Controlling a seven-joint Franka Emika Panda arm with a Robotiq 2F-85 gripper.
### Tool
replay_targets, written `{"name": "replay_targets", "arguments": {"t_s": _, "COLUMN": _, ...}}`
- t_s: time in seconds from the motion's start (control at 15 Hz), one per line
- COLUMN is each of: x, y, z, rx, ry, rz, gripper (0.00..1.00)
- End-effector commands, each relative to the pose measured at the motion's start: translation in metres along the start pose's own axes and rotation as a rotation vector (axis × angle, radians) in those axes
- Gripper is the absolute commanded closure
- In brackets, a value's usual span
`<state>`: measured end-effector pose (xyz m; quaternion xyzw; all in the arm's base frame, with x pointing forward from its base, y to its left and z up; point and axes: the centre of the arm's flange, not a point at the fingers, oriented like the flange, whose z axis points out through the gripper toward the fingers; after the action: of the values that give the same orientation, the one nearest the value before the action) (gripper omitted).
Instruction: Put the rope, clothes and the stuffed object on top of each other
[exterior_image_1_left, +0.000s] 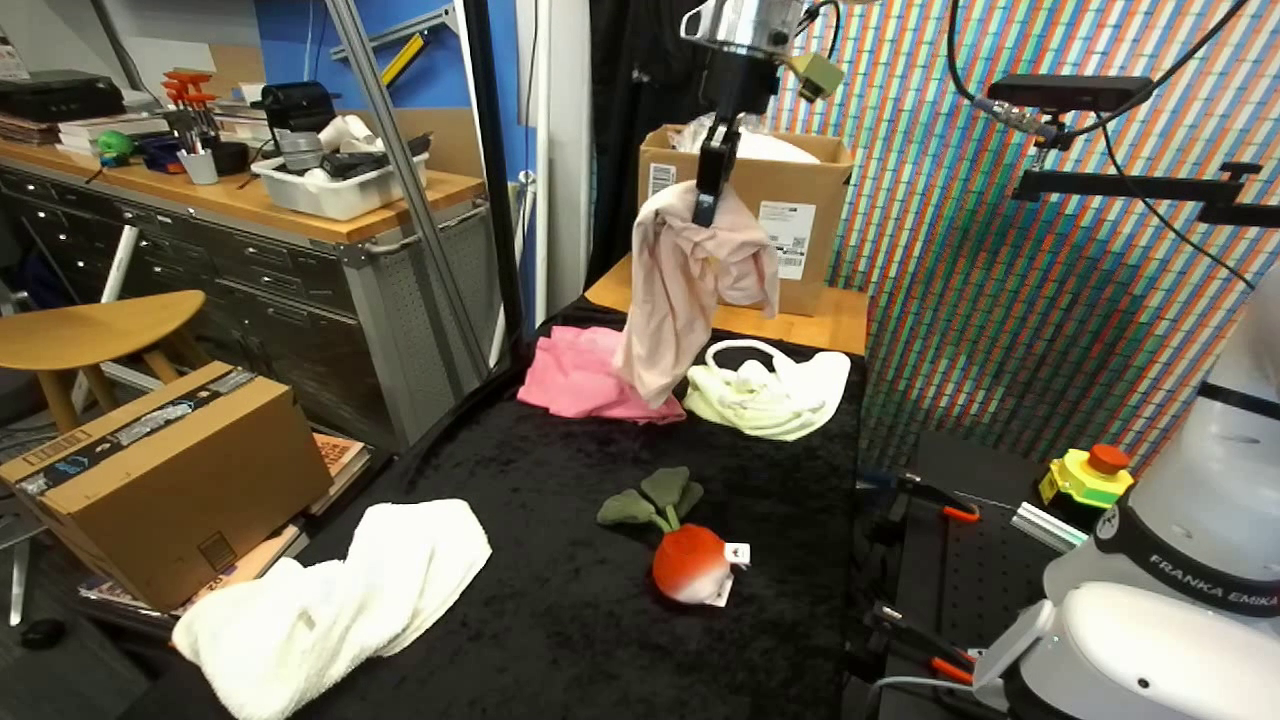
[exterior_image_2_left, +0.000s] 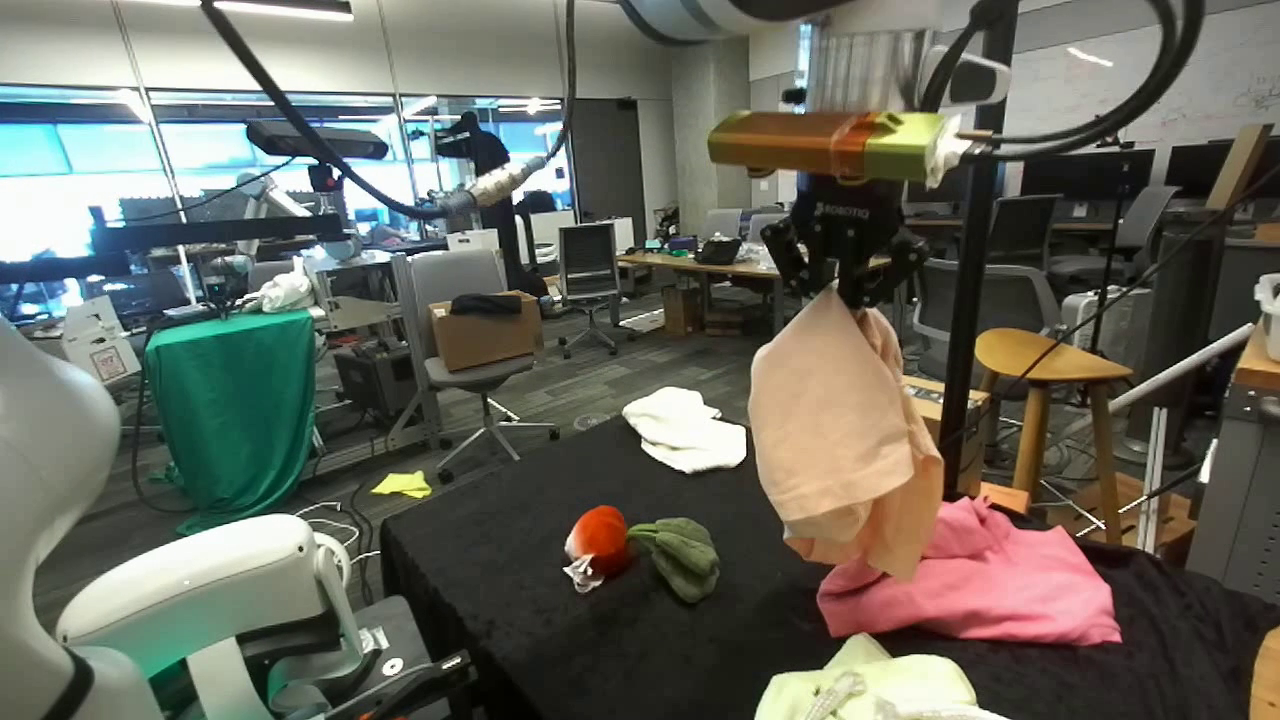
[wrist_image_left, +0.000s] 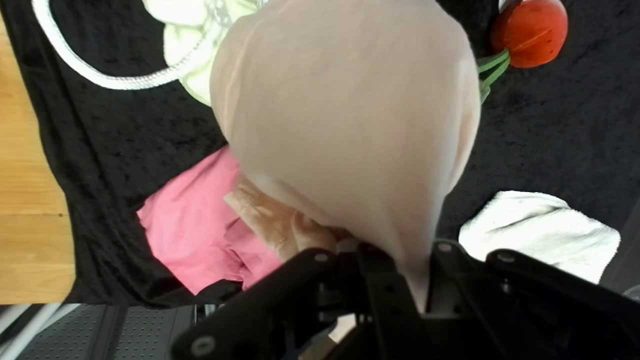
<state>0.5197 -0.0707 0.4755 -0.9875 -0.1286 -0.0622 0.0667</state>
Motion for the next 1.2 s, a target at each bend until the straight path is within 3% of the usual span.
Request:
{"name": "replay_targets", "arguments": {"t_s": 0.0, "x": -0.035, "y": 0.017, "z": -0.053, "rx": 0.037, "ry": -0.003, "rz": 0.044, "gripper": 0.97}}
{"name": "replay_targets", "arguments": {"t_s": 0.53, "x": -0.094, "y": 0.04, "z": -0.064, "rx": 0.123, "ry": -0.139, "rz": 0.137, "gripper": 0.97}}
{"name": "replay_targets", "arguments": {"t_s": 1.13, "x": -0.106, "y": 0.091, "z": -0.02, "rx": 0.134, "ry": -0.185, "rz": 0.288, "gripper": 0.97}}
